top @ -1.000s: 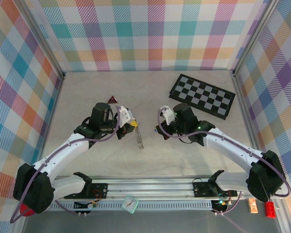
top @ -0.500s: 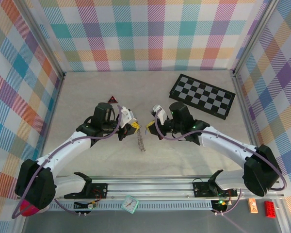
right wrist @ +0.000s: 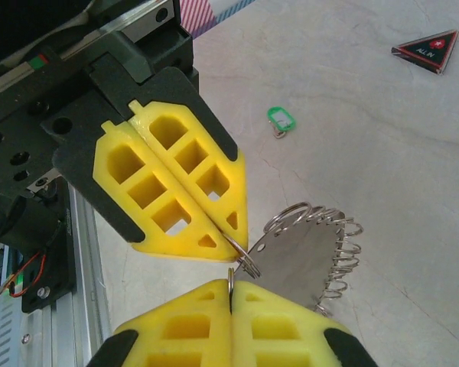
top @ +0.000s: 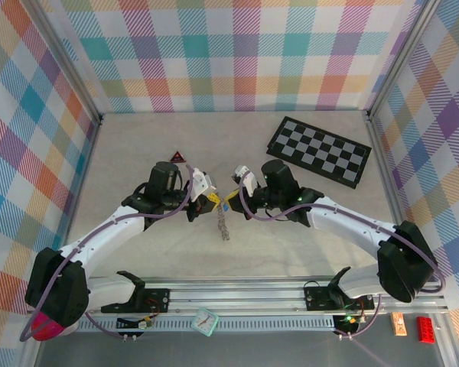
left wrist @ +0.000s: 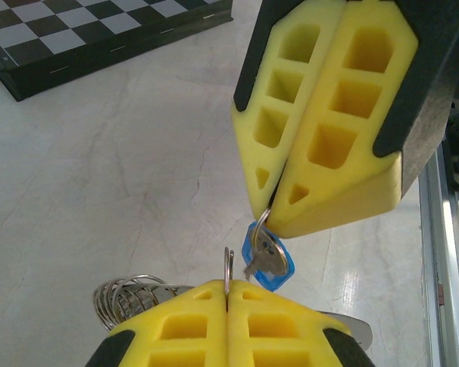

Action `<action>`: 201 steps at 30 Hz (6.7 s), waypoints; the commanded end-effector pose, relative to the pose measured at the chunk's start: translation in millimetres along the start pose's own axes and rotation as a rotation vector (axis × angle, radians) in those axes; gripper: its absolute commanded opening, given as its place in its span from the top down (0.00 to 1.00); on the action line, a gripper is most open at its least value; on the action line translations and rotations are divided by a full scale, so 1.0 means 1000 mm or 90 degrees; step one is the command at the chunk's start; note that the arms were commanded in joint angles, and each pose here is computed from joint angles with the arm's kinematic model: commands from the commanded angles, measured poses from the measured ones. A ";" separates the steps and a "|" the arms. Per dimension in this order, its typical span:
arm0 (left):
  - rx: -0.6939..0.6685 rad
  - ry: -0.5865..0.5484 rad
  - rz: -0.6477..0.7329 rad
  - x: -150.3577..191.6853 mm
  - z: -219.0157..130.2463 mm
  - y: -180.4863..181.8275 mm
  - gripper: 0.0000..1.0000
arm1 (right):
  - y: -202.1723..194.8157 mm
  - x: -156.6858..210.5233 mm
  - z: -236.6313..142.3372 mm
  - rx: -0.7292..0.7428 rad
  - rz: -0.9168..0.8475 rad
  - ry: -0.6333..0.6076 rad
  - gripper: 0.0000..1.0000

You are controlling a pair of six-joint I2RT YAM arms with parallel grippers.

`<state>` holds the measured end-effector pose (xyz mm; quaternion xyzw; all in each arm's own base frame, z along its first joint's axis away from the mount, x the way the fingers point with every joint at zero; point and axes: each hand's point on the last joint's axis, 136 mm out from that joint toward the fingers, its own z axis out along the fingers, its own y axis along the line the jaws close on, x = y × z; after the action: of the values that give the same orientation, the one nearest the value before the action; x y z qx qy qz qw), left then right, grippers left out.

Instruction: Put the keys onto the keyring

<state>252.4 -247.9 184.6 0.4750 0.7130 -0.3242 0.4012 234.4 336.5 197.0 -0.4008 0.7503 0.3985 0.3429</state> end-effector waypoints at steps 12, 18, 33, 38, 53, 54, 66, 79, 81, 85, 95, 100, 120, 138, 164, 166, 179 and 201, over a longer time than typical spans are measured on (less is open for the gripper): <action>0.010 -0.037 0.021 -0.023 -0.004 -0.001 1.00 | -0.007 -0.024 0.007 0.033 0.016 -0.028 1.00; 0.004 -0.037 0.031 -0.023 -0.005 0.000 1.00 | -0.019 -0.018 0.007 0.075 0.051 -0.010 1.00; -0.021 -0.063 0.064 -0.027 -0.010 0.000 1.00 | -0.026 -0.001 0.015 0.082 0.131 0.029 1.00; -0.023 -0.066 0.070 -0.027 -0.009 -0.001 1.00 | -0.022 -0.003 0.013 0.060 0.143 0.022 0.78; -0.054 -0.075 0.079 -0.024 0.003 -0.005 1.00 | -0.005 -0.007 -0.026 0.045 -0.162 -0.048 0.57; -0.060 -0.073 0.077 -0.024 0.004 -0.005 1.00 | -0.003 -0.007 -0.026 0.037 -0.156 -0.043 0.58; -0.105 -0.090 0.008 -0.025 0.005 0.003 1.00 | -0.011 -0.010 -0.027 0.062 0.205 0.012 0.66; -0.082 -0.113 0.015 -0.033 0.007 -0.001 1.00 | -0.007 -0.012 -0.020 0.050 0.300 0.081 0.74; -0.081 -0.114 0.013 -0.032 0.007 -0.001 1.00 | -0.008 -0.012 -0.018 0.049 0.302 0.085 0.75; -0.079 -0.115 0.013 -0.032 0.008 -0.001 1.00 | -0.009 -0.013 -0.015 0.046 0.301 0.085 0.78; -0.076 -0.117 0.013 -0.032 0.007 -0.003 1.00 | -0.011 -0.011 -0.011 0.046 0.300 0.087 0.83; -0.071 -0.117 0.013 -0.032 0.008 -0.004 1.00 | -0.011 -0.014 -0.009 0.040 0.303 0.083 0.83; -0.057 -0.138 0.008 -0.035 0.007 -0.008 1.00 | -0.019 -0.002 -0.007 0.060 0.298 0.098 1.00; -0.064 -0.177 0.000 -0.038 0.007 -0.007 1.00 | -0.017 0.013 0.001 -0.008 0.308 0.134 1.00; -0.049 -0.199 0.005 -0.044 0.012 -0.011 1.00 | -0.011 0.023 0.004 -0.057 0.177 0.112 1.00; -0.050 -0.200 0.006 -0.044 0.012 -0.011 1.00 | -0.012 0.028 0.005 -0.053 0.177 0.121 1.00; -0.050 -0.201 0.006 -0.043 0.011 -0.012 1.00 | -0.014 0.033 -0.003 -0.029 0.128 0.117 1.00; -0.005 -0.241 0.033 -0.052 0.006 -0.027 1.00 | -0.023 0.011 -0.038 0.061 -0.078 -0.036 0.71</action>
<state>252.8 -276.8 207.1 0.4057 0.6599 -0.3678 0.5145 235.3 287.1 171.6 -0.3806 0.7849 0.3531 0.3383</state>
